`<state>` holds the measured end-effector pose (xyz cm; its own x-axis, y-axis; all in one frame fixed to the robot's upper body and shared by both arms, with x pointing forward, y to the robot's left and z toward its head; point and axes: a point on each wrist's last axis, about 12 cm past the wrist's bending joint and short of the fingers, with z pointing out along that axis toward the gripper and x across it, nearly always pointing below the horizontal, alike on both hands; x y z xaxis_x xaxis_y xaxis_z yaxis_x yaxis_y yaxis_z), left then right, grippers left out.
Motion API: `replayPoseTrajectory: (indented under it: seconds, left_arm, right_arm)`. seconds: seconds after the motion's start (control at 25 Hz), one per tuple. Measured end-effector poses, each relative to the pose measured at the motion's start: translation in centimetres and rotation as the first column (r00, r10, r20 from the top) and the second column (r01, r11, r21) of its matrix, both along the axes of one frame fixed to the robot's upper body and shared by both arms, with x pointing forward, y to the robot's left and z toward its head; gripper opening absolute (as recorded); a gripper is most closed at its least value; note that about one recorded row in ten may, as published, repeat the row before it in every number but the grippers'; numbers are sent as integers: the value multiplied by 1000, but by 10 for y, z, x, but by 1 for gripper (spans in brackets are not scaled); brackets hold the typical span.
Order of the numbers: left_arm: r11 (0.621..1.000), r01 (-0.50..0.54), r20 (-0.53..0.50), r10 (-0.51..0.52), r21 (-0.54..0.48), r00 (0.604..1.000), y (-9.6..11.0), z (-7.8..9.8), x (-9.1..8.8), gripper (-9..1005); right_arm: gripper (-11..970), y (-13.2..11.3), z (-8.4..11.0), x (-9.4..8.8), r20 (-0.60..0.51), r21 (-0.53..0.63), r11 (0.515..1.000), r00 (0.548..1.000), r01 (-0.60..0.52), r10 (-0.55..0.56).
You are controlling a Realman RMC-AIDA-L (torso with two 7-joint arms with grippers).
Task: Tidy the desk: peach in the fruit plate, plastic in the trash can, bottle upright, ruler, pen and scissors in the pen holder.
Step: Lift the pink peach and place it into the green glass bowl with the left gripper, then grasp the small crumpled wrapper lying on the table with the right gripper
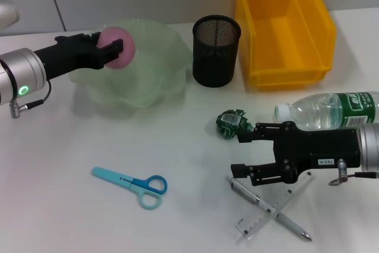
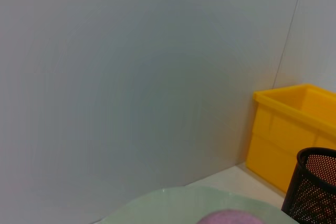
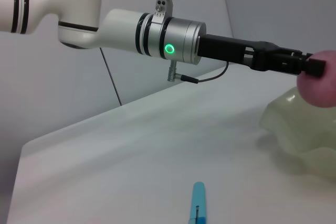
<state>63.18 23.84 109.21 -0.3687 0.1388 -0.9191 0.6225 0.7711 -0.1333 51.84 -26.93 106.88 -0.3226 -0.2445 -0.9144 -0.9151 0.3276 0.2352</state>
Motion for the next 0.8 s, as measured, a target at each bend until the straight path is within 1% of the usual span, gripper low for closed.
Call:
replayPoseTrajectory:
  seconds: [0.24, 0.28, 0.4, 0.48, 0.52, 0.64, 0.72, 0.8]
  left_arm:
    - [1000, -7, 1, 7, -3, 1000, 0, 0, 1, 460]
    - [1000, -7, 1, 7, -3, 1000, 0, 0, 1, 728]
    - [1000, 1, -1, -1, -24, 1000, -1, 2, 0, 761]
    - [997, 37, 1, -37, -71, 999, -1, 8, -3, 783]
    - [991, 79, 8, -78, -112, 997, 1, 13, -8, 794]
    - [940, 252, 47, -248, -228, 968, 10, 29, -30, 827]
    - [888, 365, 61, -363, -279, 930, 16, 33, -50, 849]
    - [829, 469, 52, -477, -306, 877, 18, 29, -72, 849]
  right_arm:
    - [815, 0, 0, 0, 3, -3, 1000, 1000, 3, -3]
    - [815, 0, -1, 0, 4, -4, 1000, 1000, 4, -4]
    - [815, -1, -1, 1, 5, -8, 1000, 1000, 10, -10]
    - [815, -2, -1, 2, 9, -8, 1000, 1000, 22, -22]
    - [815, -3, -1, 3, 10, -7, 1000, 999, 30, -30]
    - [815, -6, 0, 4, 13, 5, 998, 998, 58, -58]
    - [815, -6, 1, 4, 14, 9, 998, 998, 61, -61]
    - [815, -7, 2, 4, 14, 11, 998, 998, 60, -61]
